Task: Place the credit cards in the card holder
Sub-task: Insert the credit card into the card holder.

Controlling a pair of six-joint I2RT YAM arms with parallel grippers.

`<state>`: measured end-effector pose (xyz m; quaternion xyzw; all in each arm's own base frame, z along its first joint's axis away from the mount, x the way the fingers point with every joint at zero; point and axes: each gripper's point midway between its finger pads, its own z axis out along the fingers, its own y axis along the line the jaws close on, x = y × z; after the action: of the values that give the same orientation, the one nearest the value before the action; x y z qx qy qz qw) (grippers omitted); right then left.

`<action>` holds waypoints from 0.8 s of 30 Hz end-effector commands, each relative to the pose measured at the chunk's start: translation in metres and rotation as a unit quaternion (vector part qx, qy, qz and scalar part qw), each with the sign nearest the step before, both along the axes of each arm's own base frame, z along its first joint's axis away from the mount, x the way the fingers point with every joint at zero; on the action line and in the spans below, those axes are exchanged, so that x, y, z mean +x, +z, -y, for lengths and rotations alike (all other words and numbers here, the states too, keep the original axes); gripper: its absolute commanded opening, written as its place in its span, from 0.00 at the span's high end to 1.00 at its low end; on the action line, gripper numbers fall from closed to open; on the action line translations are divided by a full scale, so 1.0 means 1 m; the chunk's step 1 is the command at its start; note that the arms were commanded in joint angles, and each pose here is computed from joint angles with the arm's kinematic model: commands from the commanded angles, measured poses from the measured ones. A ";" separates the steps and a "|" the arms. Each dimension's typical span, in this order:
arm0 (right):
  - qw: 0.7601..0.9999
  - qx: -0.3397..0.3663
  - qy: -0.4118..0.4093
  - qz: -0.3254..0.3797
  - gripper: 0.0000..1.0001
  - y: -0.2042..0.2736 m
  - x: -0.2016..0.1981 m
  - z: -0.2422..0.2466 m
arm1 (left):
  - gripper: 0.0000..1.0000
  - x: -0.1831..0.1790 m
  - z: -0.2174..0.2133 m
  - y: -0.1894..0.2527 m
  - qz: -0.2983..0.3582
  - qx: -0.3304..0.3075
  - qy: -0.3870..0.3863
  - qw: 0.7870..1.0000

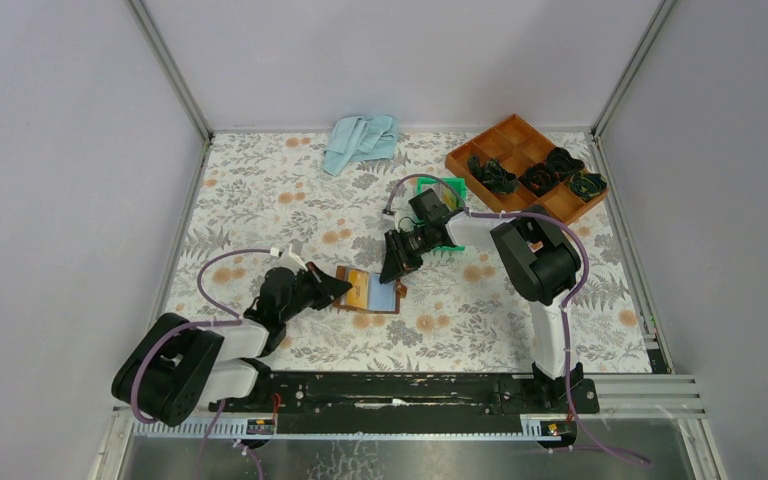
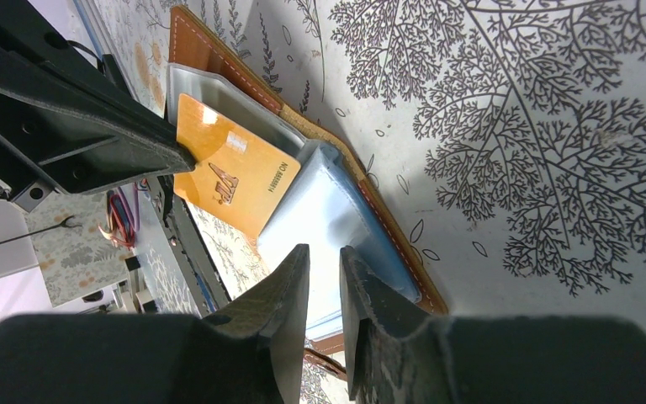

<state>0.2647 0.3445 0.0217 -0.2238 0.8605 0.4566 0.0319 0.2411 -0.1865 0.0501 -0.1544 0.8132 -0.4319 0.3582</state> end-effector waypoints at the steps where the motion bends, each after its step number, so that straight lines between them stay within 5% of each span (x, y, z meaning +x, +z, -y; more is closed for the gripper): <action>1: 1.000 -0.001 -0.004 0.026 0.73 0.008 0.007 0.002 | 1.00 0.004 -0.004 0.002 0.016 0.004 0.010 1.000; 24: 1.000 0.000 -0.004 0.026 0.74 0.008 0.006 0.002 | 1.00 0.004 0.006 0.000 0.011 -0.004 0.001 1.000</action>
<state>0.2648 0.3445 0.0216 -0.2239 0.8606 0.4563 0.0321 0.2406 -0.1886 0.0429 -0.1582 0.8173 -0.4278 0.3520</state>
